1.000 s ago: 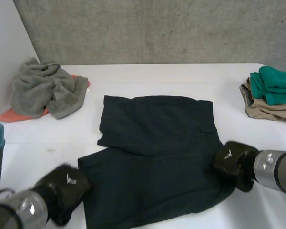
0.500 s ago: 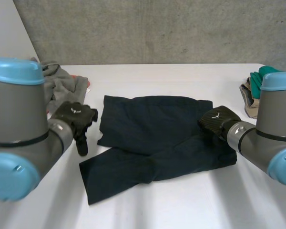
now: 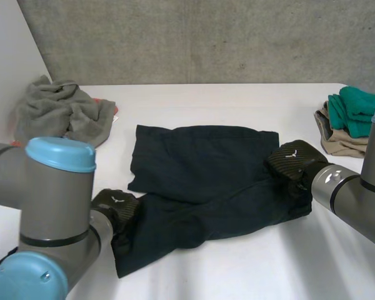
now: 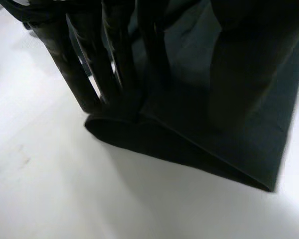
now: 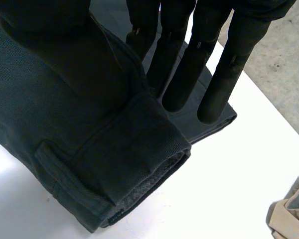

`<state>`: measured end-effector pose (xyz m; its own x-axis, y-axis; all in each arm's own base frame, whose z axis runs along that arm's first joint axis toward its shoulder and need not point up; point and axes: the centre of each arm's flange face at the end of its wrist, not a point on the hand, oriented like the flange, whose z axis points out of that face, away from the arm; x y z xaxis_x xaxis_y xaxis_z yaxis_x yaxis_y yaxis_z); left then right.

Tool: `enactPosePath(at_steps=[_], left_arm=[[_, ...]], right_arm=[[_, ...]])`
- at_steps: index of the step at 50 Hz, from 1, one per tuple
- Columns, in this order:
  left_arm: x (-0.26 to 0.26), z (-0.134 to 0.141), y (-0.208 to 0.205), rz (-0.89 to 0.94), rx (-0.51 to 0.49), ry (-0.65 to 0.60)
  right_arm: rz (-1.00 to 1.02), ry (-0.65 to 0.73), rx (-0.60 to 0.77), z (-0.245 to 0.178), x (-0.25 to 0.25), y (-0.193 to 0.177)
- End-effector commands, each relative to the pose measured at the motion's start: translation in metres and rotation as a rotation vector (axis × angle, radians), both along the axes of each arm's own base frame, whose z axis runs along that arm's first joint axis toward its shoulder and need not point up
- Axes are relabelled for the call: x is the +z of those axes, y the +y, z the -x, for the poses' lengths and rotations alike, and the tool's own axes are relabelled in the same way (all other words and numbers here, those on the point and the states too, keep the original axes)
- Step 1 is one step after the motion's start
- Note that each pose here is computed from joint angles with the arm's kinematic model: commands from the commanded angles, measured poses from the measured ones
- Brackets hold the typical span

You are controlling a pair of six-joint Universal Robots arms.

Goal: Fold the laundry.

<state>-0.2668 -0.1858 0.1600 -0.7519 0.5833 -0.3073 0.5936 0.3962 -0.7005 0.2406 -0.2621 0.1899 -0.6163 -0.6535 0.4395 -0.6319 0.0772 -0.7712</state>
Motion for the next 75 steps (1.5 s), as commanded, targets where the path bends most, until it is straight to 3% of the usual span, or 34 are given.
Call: enactPosePath(at_steps=[1,7,15,24,28,32,39,48,56,62,69,75], left_arm=[[-0.009,0.009,-0.009,-0.001,-0.006,-0.003],[0.003,0.012,-0.024,0.059,0.016,0.009],[0.042,0.016,-0.088,0.339,0.083,0.093],[0.044,0.039,-0.157,0.589,0.05,0.202],[0.038,0.034,-0.142,0.461,0.065,0.162],[0.036,0.03,-0.099,0.239,0.06,0.179],[0.027,0.024,-0.056,0.031,0.039,0.129],[-0.001,0.027,-0.062,-0.027,0.03,0.074],[0.018,0.036,-0.112,0.194,0.088,0.144],[0.036,0.057,-0.152,0.448,0.033,0.257],[0.009,0.073,-0.191,0.615,-0.028,0.178],[-0.017,0.085,-0.21,0.661,-0.053,0.185]], right_arm=[[0.02,-0.005,-0.011,0.001,0.0,-0.009],[0.037,-0.013,-0.008,-0.003,0.001,-0.016],[0.152,-0.082,-0.025,-0.023,0.009,-0.044],[0.341,-0.19,-0.035,-0.05,0.003,-0.084],[0.283,-0.178,-0.077,-0.045,-0.008,-0.077],[0.274,-0.197,-0.021,-0.04,-0.001,-0.061],[0.301,-0.223,0.023,-0.027,0.018,-0.053],[0.263,-0.206,0.037,-0.027,0.01,-0.046],[0.28,-0.198,0.031,-0.034,-0.003,-0.068],[0.355,-0.228,-0.01,-0.044,-0.009,-0.105],[0.525,-0.273,-0.127,-0.059,-0.027,-0.159],[0.609,-0.315,-0.129,-0.076,-0.042,-0.176]])
